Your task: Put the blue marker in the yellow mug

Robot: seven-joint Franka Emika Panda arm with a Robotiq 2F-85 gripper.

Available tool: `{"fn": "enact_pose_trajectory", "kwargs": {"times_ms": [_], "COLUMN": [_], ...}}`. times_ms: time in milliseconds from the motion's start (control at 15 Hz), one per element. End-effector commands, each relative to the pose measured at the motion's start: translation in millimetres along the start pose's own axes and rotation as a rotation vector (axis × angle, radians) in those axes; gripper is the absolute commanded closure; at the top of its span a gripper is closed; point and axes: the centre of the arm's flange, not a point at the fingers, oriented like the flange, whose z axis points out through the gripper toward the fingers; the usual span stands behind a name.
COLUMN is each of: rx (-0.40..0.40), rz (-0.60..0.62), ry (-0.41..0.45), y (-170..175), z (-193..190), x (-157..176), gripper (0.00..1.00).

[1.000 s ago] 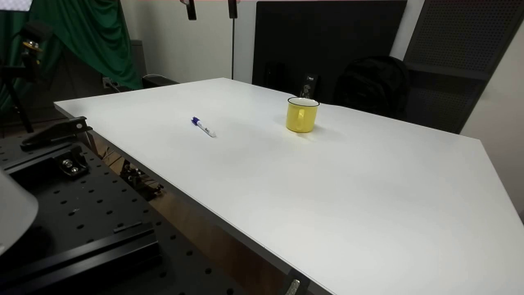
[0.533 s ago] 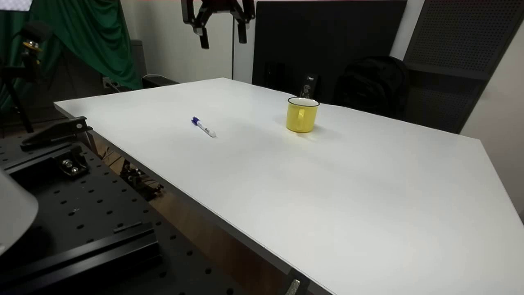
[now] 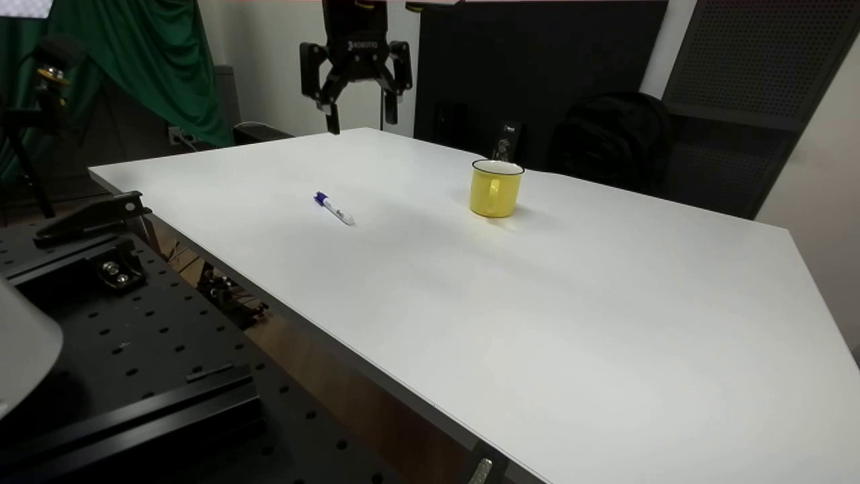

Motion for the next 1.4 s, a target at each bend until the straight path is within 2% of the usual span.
{"fn": "enact_pose_trajectory", "kwargs": {"times_ms": [0,467,800,1333], "rx": [0.039,0.107,0.144,0.153], "rz": [-0.021,-0.065,-0.059,-0.100], "ry": [0.033,0.043,0.037,0.031], "y": [7,10,22,34], "z": [31,74,101,125], "x": [7,26,28,44], "gripper": [0.00,0.00,0.00,0.00]}}
